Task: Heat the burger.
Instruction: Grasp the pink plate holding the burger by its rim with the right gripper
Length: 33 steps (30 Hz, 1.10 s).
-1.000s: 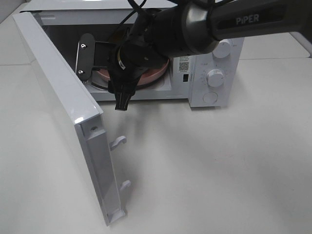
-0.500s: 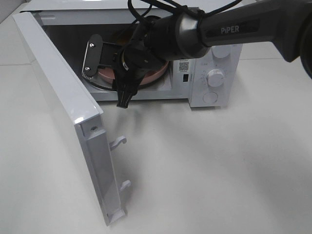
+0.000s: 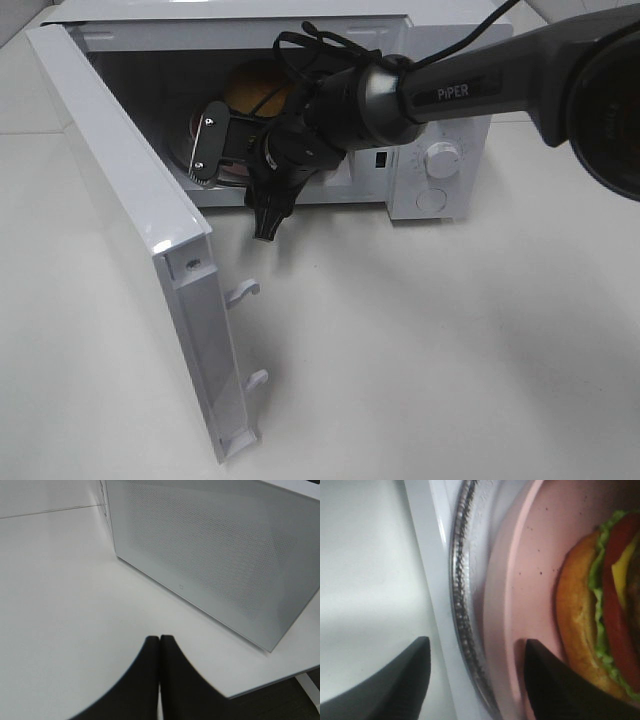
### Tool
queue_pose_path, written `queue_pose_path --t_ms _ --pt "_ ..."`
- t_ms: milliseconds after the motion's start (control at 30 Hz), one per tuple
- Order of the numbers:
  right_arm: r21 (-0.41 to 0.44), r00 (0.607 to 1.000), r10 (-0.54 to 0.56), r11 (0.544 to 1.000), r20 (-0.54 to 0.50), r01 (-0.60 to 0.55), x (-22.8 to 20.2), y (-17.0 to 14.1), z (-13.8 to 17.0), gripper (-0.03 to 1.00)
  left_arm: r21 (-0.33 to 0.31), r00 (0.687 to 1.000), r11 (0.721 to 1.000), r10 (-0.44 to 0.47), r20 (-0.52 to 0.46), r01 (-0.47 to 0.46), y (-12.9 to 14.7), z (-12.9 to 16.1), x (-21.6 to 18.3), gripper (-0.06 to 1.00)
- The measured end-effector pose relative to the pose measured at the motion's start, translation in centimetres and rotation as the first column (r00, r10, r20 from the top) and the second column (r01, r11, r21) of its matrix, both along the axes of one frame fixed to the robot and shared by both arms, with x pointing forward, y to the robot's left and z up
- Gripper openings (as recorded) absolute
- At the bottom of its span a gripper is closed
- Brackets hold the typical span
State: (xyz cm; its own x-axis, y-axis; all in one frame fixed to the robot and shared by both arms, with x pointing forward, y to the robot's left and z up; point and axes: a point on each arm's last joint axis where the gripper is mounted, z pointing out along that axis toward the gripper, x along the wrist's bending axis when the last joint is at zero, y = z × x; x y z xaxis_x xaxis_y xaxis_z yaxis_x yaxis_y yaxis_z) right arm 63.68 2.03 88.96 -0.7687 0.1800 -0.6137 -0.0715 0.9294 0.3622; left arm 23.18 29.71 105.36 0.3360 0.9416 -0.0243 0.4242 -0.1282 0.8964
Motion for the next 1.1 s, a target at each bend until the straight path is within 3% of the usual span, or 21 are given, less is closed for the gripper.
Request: queue_pose_path --t_ms 400,567,1100 --pt "0.014 1.0 -0.028 1.0 -0.002 0.028 0.9 -1.1 -0.1 0.45 0.0 1.0 1.0 0.0 0.0 0.0 0.0 0.0 0.0 0.0" --pt "0.002 1.0 -0.02 1.0 0.0 0.02 0.8 -0.9 -0.1 0.35 0.0 1.0 1.0 0.0 0.0 0.0 0.0 0.0 0.0 0.0" --pt "-0.029 1.0 -0.014 0.999 0.006 0.014 0.6 -0.9 0.1 0.32 0.0 1.0 1.0 0.0 0.0 0.0 0.0 0.0 0.0 0.0"
